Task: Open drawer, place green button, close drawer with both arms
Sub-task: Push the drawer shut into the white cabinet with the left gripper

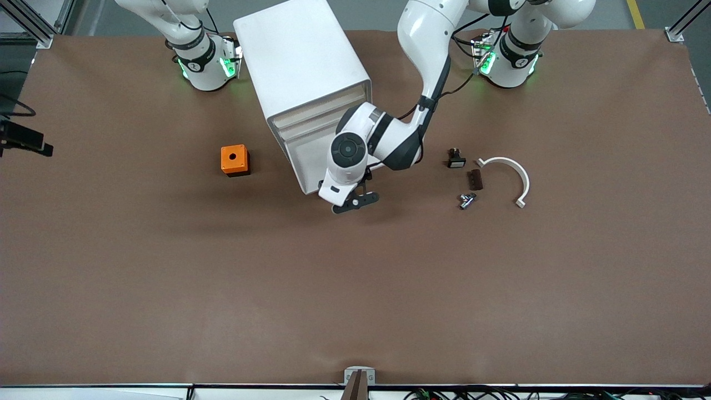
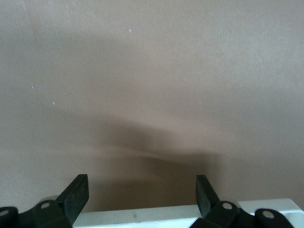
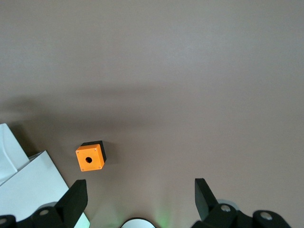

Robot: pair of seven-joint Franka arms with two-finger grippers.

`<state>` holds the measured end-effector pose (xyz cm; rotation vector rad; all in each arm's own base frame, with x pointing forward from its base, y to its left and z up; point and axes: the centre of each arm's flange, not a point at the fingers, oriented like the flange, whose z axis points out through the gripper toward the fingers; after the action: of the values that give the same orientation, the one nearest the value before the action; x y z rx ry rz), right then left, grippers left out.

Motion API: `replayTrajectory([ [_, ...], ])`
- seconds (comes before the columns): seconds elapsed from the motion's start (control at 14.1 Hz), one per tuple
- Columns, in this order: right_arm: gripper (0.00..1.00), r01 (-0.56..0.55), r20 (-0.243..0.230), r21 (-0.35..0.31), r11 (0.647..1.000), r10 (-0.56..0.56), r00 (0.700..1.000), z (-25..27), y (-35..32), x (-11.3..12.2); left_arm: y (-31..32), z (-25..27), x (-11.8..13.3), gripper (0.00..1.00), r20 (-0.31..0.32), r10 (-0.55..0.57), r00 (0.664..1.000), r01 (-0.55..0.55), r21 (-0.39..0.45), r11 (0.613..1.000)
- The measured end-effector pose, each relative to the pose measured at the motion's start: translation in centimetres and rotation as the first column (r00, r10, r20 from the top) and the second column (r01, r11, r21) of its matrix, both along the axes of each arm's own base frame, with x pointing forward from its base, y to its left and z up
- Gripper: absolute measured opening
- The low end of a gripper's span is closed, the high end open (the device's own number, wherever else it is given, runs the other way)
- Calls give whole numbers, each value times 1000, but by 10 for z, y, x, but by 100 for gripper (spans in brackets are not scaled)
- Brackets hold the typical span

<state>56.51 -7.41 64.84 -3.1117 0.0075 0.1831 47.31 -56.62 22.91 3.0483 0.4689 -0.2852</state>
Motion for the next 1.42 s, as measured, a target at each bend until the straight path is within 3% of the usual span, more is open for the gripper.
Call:
replayTrajectory([
  [0.28,100,-10,35,1,1000,10,999,11,8,-30,-22,-1,-46,100,-72,-22,997,27,66,997],
  [0.64,100,-17,27,6,1000,16,1000,-4,14,-58,-43,-8,-89,100,-121,-32,992,45,106,993],
  [1.06,100,-43,45,13,999,42,998,-4,27,-68,-57,-13,-113,100,-176,-14,984,29,84,996],
  [1.42,100,-36,57,13,999,35,998,-4,23,-70,-53,-16,-108,100,-222,32,975,-19,59,998],
])
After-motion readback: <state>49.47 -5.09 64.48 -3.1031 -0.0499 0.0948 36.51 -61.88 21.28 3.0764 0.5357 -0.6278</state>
